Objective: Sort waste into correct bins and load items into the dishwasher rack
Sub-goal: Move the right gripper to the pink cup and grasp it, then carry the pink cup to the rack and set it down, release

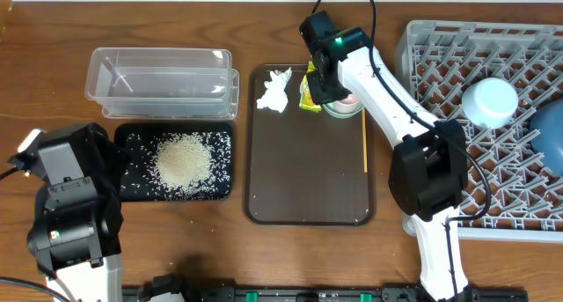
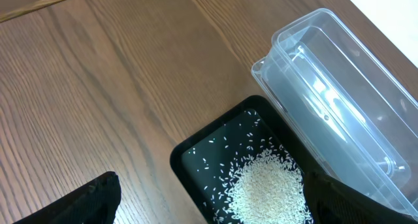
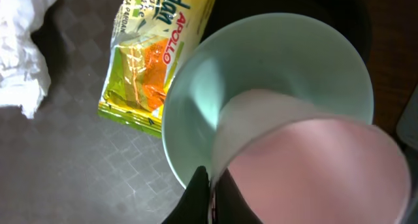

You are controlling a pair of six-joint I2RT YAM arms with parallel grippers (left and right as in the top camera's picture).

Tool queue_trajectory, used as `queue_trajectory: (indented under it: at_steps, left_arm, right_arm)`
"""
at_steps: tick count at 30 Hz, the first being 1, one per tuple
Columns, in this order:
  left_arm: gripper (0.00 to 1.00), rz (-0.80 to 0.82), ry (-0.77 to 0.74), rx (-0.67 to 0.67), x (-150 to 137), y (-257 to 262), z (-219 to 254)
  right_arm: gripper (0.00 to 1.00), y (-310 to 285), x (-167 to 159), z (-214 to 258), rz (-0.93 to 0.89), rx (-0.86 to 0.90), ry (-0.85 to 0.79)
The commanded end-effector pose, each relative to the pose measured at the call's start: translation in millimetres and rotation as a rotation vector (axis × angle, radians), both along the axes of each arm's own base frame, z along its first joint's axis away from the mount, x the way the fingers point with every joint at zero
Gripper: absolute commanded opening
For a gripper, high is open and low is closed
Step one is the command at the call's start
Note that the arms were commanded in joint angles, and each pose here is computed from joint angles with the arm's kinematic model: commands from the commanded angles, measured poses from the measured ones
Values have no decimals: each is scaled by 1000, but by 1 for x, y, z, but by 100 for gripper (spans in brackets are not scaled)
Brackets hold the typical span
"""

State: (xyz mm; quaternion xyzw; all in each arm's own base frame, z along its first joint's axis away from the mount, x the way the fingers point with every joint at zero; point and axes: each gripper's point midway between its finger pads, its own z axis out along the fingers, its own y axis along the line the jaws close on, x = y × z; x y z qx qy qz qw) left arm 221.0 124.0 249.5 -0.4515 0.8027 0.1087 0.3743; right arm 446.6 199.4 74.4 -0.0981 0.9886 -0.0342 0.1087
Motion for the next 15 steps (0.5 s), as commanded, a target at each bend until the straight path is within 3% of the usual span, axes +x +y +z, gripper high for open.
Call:
queue_trajectory:
  at_steps: [1,8,15]
  left_arm:
    - [91,13,-24,3,0,2,8]
    - [91,13,-24,3,0,2,8]
    - [91,13,-24,3,0,2,8]
  right_arm:
    - [1,0,9,22,-13,13,-47]
    - [1,-7,14,116,-30,79,-179]
    - [1,-74,-2,209,-123,248,-257]
